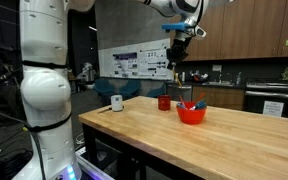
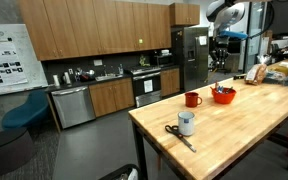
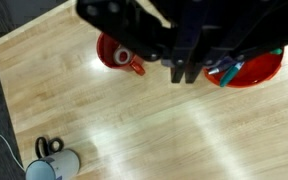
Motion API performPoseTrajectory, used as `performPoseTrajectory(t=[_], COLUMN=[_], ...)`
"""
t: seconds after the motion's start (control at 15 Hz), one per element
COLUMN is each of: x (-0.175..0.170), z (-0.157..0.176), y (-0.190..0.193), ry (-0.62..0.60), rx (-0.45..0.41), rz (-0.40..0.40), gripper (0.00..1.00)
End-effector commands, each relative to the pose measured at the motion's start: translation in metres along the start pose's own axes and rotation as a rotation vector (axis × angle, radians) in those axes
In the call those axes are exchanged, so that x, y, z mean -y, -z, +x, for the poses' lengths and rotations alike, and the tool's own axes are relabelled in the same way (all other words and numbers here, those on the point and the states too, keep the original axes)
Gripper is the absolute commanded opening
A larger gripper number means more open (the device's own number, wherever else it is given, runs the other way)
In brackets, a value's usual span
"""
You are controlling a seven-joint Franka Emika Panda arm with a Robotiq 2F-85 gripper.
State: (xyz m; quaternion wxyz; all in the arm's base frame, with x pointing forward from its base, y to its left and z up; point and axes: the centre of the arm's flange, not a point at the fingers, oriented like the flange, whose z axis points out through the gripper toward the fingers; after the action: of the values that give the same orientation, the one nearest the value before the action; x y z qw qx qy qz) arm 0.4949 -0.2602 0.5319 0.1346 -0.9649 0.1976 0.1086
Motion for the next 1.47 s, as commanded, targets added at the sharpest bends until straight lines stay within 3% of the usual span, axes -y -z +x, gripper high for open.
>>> performPoseTrajectory(t=[0.0, 0.33, 0.53, 1.4], x=[-0.015, -0.025, -0.030, -0.035], z=[-0.012, -0.017, -0.011, 0.060], y=[0.018, 0.010, 0.006, -0.054], ry=[0.015, -0.018, -0.065, -0.242], rx=[0.037, 0.114, 0.114, 0.211], rz=[0.016, 0.007, -0.024, -0.130], gripper=[0.02, 0.02, 0.02, 0.02])
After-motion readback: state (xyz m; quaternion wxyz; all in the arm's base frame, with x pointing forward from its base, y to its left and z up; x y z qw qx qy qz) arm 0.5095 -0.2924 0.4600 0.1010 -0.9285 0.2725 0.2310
